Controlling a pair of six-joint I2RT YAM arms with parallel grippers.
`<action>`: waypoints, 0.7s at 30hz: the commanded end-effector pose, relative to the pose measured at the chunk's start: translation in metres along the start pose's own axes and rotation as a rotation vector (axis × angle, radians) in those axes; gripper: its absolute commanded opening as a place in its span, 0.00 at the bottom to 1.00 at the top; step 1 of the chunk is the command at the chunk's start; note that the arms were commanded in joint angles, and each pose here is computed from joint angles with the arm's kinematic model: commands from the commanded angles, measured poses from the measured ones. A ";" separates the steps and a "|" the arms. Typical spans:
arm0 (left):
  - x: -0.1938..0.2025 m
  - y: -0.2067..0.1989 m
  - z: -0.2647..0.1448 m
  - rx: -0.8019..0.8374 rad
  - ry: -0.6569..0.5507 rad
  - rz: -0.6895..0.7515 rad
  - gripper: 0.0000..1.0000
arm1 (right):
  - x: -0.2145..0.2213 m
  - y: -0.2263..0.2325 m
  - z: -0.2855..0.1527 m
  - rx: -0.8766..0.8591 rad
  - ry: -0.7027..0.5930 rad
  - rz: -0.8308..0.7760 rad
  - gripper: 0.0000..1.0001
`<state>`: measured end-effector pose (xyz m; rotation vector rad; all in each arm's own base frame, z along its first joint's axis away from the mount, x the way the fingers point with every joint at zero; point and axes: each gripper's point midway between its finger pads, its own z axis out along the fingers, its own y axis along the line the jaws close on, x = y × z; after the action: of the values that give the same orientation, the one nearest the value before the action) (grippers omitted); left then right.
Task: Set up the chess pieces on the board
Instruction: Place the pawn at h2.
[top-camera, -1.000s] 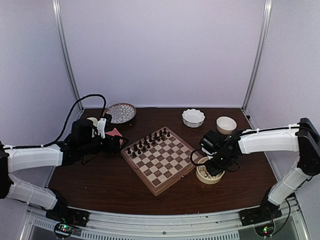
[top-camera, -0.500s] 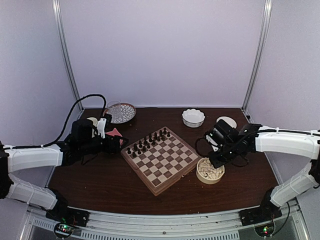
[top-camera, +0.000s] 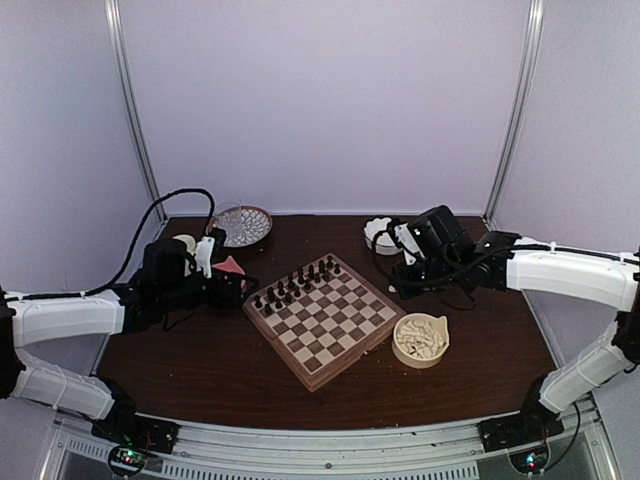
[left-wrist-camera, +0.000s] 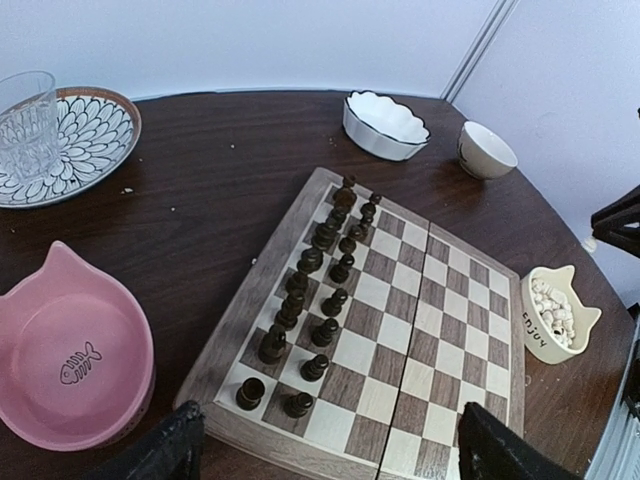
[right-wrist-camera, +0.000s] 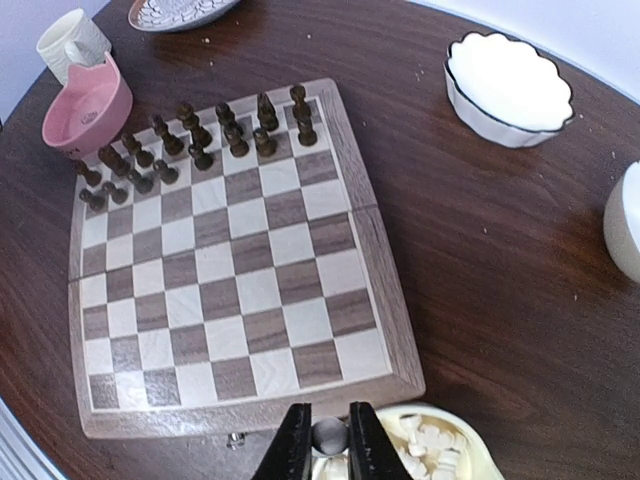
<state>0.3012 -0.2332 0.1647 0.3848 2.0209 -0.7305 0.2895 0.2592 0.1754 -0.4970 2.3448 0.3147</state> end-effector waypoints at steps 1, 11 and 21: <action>-0.011 -0.008 -0.003 0.023 -0.056 0.039 0.88 | -0.036 0.016 0.021 -0.036 -0.162 0.040 0.14; -0.009 -0.015 -0.001 0.055 -0.060 0.056 0.88 | -0.011 -0.006 0.093 0.167 -0.105 -0.041 0.06; -0.006 -0.014 0.003 0.043 -0.046 0.053 0.87 | 0.007 -0.006 0.116 0.188 -0.024 -0.015 0.09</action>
<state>0.2944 -0.2410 0.1600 0.4304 2.0060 -0.7399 0.3514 0.2904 0.0850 -0.4554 2.3158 0.1147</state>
